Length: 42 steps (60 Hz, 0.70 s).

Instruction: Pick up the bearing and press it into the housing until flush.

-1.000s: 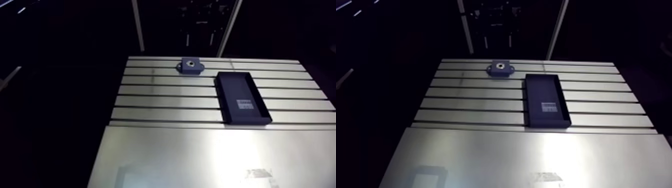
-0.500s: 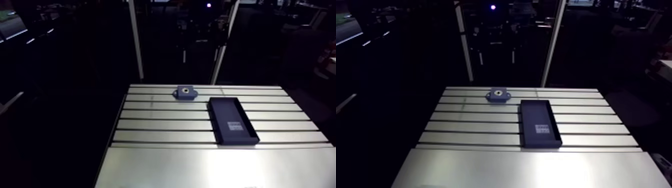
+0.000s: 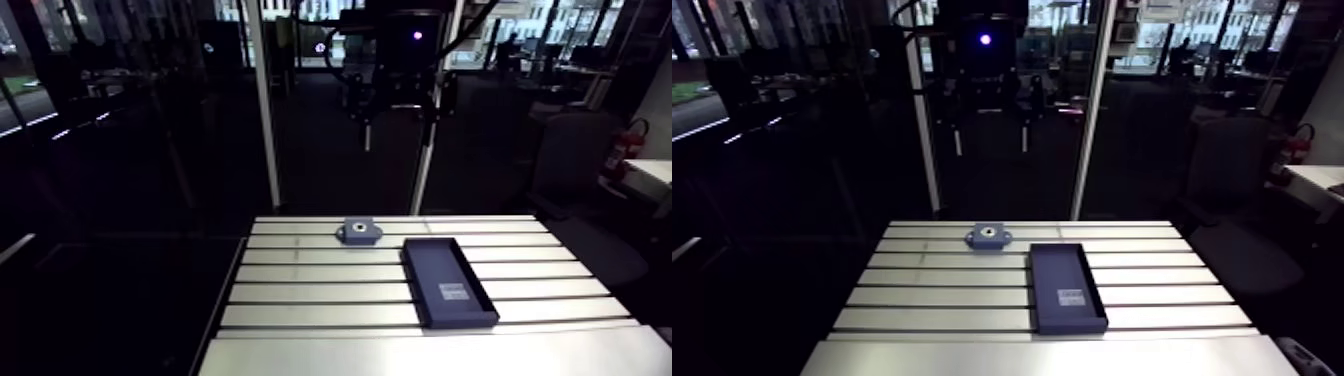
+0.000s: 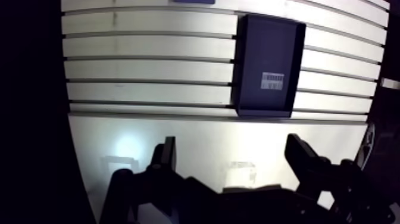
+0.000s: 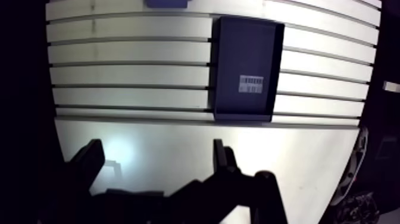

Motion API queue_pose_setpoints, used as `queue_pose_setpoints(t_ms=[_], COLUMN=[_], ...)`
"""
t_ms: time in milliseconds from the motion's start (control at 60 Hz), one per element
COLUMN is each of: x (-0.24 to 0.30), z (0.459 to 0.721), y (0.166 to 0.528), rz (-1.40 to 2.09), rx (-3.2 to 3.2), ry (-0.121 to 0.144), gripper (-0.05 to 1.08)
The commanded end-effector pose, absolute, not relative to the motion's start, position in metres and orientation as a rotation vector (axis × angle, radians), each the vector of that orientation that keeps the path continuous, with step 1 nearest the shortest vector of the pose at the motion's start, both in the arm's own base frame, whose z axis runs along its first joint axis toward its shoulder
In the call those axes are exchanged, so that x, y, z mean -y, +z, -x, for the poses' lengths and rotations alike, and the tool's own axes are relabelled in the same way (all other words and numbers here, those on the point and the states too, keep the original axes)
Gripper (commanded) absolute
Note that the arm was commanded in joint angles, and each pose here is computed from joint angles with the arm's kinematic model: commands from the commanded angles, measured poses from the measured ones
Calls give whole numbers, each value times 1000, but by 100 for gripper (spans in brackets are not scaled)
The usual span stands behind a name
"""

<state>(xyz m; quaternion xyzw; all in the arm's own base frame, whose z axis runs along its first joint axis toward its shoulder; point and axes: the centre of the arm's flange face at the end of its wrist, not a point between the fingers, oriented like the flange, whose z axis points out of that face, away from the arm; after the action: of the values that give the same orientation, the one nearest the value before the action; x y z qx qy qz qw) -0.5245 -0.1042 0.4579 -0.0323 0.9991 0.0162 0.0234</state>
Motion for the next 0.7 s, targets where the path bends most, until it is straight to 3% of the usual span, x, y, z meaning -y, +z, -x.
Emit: queue_pose_setpoints(t_ms=[17,400,700], x=[75,61,61], z=[486,521,522], y=[518,511,507], rz=[9,-25,-18], rx=[-3179,-3168,-3158], ry=[-43,-44,-37], gripper=[1,1,1])
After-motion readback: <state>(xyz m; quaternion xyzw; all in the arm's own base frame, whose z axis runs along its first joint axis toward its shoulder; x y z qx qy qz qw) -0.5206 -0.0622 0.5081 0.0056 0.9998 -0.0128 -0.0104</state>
